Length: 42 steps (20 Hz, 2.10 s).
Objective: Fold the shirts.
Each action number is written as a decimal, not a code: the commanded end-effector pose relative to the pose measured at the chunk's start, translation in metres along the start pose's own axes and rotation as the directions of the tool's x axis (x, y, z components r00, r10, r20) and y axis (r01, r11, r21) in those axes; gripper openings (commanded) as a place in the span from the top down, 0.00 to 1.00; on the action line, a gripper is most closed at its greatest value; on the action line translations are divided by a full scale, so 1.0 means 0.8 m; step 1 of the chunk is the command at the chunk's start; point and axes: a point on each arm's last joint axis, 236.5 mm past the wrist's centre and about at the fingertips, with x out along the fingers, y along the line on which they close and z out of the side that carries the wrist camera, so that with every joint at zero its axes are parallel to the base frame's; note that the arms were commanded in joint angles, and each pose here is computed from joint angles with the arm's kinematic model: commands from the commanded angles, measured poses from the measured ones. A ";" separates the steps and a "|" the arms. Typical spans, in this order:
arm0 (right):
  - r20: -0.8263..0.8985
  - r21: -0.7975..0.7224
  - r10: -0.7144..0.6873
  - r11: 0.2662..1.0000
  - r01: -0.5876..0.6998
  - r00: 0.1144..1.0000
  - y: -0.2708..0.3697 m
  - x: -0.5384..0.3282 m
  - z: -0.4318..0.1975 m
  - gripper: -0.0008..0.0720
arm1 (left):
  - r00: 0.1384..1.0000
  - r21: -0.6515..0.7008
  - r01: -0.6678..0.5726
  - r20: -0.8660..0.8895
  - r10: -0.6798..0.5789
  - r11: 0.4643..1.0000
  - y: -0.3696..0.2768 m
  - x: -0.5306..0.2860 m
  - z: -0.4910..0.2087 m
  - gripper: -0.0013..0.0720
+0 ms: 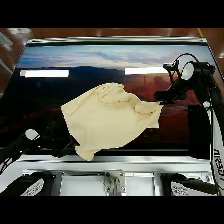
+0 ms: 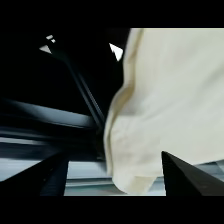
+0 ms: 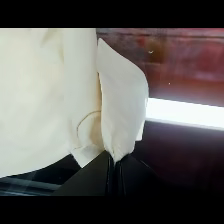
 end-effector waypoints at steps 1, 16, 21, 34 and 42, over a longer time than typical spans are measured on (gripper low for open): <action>0.001 0.001 0.008 1.000 -0.008 1.000 0.003 0.000 0.000 0.91 | 0.998 0.025 0.058 -0.017 -0.058 0.998 -0.009 0.018 0.003 0.08; 0.283 0.040 0.158 0.984 -0.176 0.946 0.054 -0.086 0.053 0.91 | 0.720 0.671 0.331 0.275 -0.637 0.664 -0.253 -0.215 0.055 0.94; 0.888 -0.048 0.120 0.984 -0.169 0.444 0.062 -0.399 0.091 0.91 | 0.123 0.822 -0.130 0.568 -0.814 0.554 -0.332 -0.613 -0.049 0.94; 0.980 0.033 -0.026 0.999 0.034 -0.198 0.040 -0.679 -0.142 0.91 | 0.205 0.728 -0.352 0.673 -0.711 0.588 -0.310 -0.647 -0.160 0.94; 0.908 0.063 -0.066 0.998 0.021 0.414 0.016 -0.458 0.009 0.91 | 0.485 0.619 0.005 0.686 -0.543 0.786 -0.233 -0.500 0.014 0.94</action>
